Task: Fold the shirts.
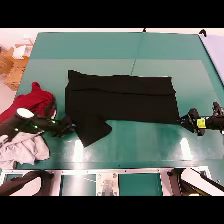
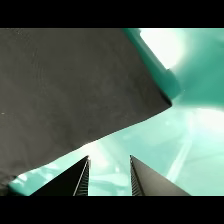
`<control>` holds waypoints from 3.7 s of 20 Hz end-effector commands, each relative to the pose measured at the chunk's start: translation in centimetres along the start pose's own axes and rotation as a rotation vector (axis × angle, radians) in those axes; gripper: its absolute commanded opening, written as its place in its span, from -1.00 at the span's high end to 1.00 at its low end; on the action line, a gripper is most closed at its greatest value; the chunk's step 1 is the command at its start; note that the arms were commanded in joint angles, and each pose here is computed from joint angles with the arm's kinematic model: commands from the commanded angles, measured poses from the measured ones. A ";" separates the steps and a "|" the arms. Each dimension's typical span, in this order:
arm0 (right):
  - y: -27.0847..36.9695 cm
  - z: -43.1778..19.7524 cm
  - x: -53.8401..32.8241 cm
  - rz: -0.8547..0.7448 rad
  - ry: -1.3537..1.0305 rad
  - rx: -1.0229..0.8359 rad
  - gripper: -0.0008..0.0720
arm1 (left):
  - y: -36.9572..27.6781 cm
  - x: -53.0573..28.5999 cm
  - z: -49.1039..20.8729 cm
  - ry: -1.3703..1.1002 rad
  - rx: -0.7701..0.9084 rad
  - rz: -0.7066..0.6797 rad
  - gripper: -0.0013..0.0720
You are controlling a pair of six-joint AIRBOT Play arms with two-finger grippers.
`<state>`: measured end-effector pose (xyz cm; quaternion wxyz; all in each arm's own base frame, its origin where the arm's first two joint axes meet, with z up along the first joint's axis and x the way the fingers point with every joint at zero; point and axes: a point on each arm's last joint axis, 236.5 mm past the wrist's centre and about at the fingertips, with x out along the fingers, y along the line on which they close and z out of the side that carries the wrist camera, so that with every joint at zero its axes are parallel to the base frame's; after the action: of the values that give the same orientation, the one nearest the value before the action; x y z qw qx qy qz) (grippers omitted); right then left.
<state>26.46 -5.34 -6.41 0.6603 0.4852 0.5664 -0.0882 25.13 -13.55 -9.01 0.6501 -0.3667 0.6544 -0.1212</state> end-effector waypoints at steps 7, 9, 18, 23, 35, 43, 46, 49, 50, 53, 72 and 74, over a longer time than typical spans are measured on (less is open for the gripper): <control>-0.2 -0.8 0.2 0.045 0.002 0.038 0.17 | -3.2 1.7 2.6 -0.106 0.055 -0.074 0.89; -1.3 -1.1 0.2 0.042 0.007 0.077 -0.04 | -4.1 1.4 2.6 -0.093 0.086 -0.088 0.89; -1.7 2.6 3.3 0.065 -0.184 0.156 -0.27 | -4.4 1.4 1.7 -0.058 0.123 -0.101 0.89; -0.4 3.5 6.0 0.069 -0.208 0.160 -0.13 | -4.4 1.4 1.8 -0.060 0.123 -0.101 0.89; 0.2 1.6 3.3 0.036 -0.141 0.005 0.92 | -6.9 -2.6 -0.3 -0.047 0.218 -0.084 0.90; 0.3 0.9 -2.2 -0.030 -0.146 -0.022 0.93 | -8.8 -9.2 -4.9 -0.092 0.260 -0.024 0.90; 3.4 2.1 -5.0 -0.004 -0.169 -0.075 0.93 | -11.6 -11.7 -2.7 -0.174 0.310 -0.033 0.90; 7.3 3.8 -6.9 0.018 -0.214 -0.159 0.93 | -13.9 -13.3 0.5 -0.196 0.351 -0.008 0.90; 8.5 4.4 -7.0 0.023 -0.214 -0.177 0.93 | -14.7 -13.4 2.0 -0.196 0.371 -0.005 0.90; 11.6 7.0 -5.5 0.028 -0.175 -0.216 0.93 | -16.4 -12.7 6.6 -0.178 0.396 0.003 0.90; 15.5 24.6 0.2 0.216 -0.081 -0.236 -0.54 | -19.0 -14.6 32.2 -0.460 0.248 -0.242 -0.87; 12.3 23.5 0.2 0.166 -0.012 -0.279 -0.55 | -17.8 -14.7 30.6 -0.377 0.248 -0.229 -0.87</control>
<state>53.75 -15.11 -1.96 0.7412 0.4623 0.4866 0.0075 59.75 -8.23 9.03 0.8046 -0.3681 0.4275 -0.1851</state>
